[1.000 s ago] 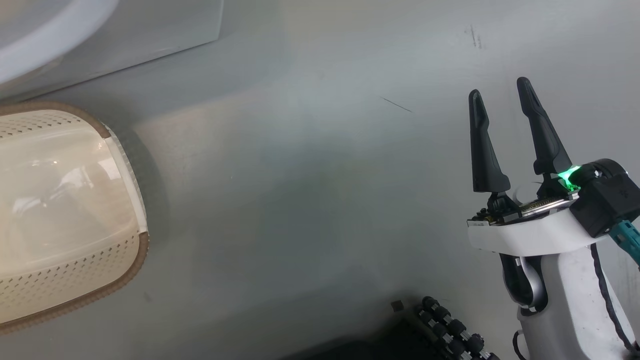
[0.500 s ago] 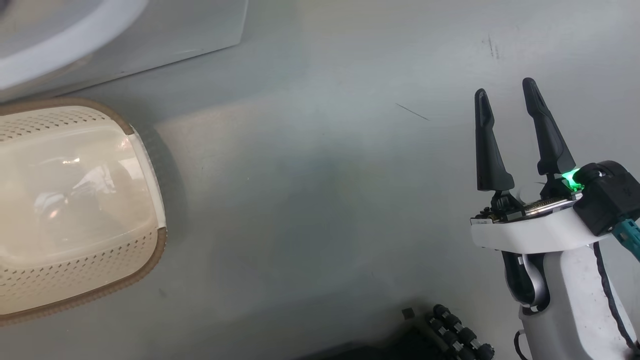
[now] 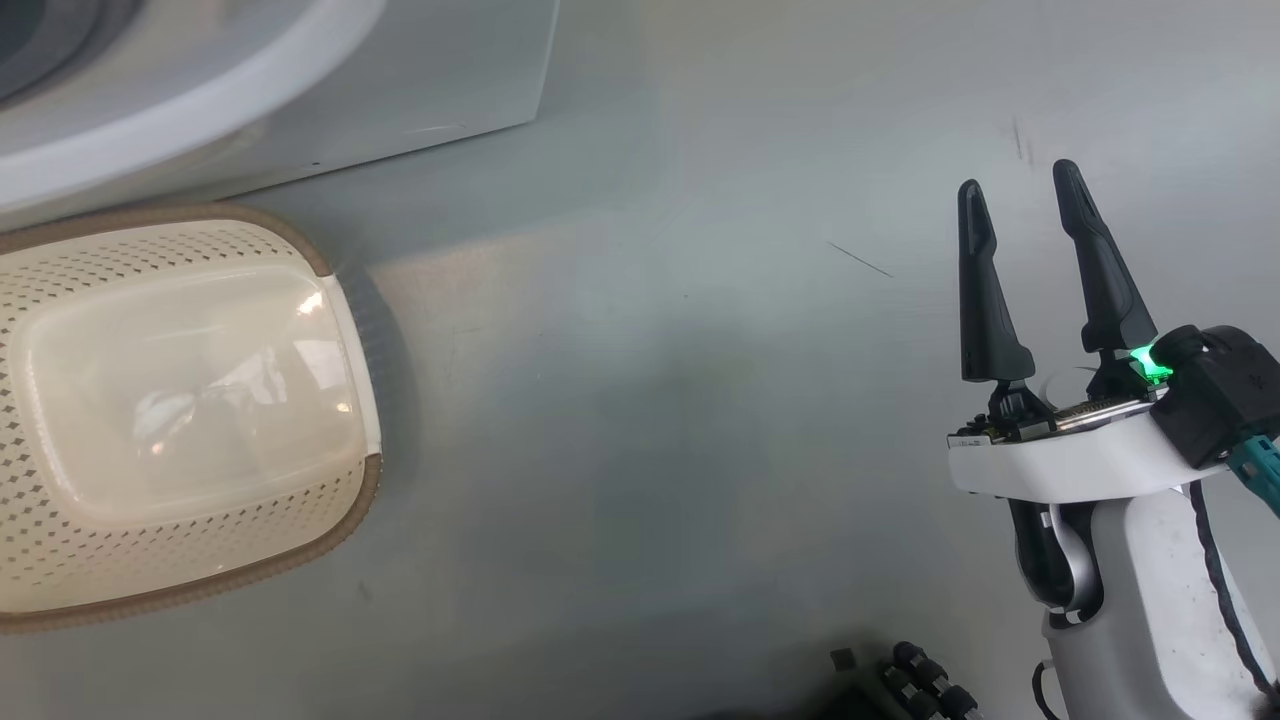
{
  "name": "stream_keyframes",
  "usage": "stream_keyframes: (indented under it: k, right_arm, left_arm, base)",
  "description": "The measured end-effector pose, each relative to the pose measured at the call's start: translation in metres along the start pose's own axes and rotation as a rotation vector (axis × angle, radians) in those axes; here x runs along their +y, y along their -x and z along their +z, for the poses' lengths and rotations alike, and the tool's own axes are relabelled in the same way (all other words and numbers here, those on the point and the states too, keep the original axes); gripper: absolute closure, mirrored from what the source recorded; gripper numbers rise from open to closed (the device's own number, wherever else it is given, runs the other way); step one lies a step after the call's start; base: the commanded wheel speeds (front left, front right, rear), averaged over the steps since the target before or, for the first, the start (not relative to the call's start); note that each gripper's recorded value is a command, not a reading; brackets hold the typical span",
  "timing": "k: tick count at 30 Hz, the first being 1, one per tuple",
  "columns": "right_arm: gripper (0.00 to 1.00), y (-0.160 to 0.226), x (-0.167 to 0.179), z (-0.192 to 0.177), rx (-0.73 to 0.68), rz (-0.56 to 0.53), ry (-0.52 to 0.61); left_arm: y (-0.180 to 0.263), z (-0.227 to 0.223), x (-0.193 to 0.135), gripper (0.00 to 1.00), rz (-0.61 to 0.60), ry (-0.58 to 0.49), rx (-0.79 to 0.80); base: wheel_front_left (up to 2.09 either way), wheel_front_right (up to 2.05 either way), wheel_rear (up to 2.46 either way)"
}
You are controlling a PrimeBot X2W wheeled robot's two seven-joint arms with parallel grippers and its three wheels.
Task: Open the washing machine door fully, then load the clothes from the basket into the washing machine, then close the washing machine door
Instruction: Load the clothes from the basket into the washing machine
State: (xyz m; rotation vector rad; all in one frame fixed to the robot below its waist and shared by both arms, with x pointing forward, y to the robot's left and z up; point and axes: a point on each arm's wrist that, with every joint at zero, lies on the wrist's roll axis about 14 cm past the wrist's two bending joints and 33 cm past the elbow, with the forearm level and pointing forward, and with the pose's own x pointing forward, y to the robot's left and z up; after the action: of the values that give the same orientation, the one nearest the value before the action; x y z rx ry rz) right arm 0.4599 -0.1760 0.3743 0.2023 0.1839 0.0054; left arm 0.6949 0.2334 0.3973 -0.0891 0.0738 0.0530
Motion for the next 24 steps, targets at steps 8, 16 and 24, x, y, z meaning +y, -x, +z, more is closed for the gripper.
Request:
stream_keyframes:
  k: [8,16,24]
  right_arm:
    - [0.00,0.000,0.008,0.010,-0.025,0.021,-0.009]
    - [0.00,0.003,0.015,0.029,-0.069,0.037,-0.007]
    - [0.00,0.012,0.021,0.033,-0.068,0.047,-0.011]
  left_arm:
    - [0.029,0.003,0.006,0.00,0.017,0.010,-0.050]
    - [0.078,-0.013,-0.003,0.00,0.007,0.047,0.002]
    - [0.138,-0.038,-0.007,0.00,0.041,0.084,0.093]
  base:
    - [0.00,0.00,0.00]
    - [0.00,0.00,0.00]
    - [0.00,0.00,0.00]
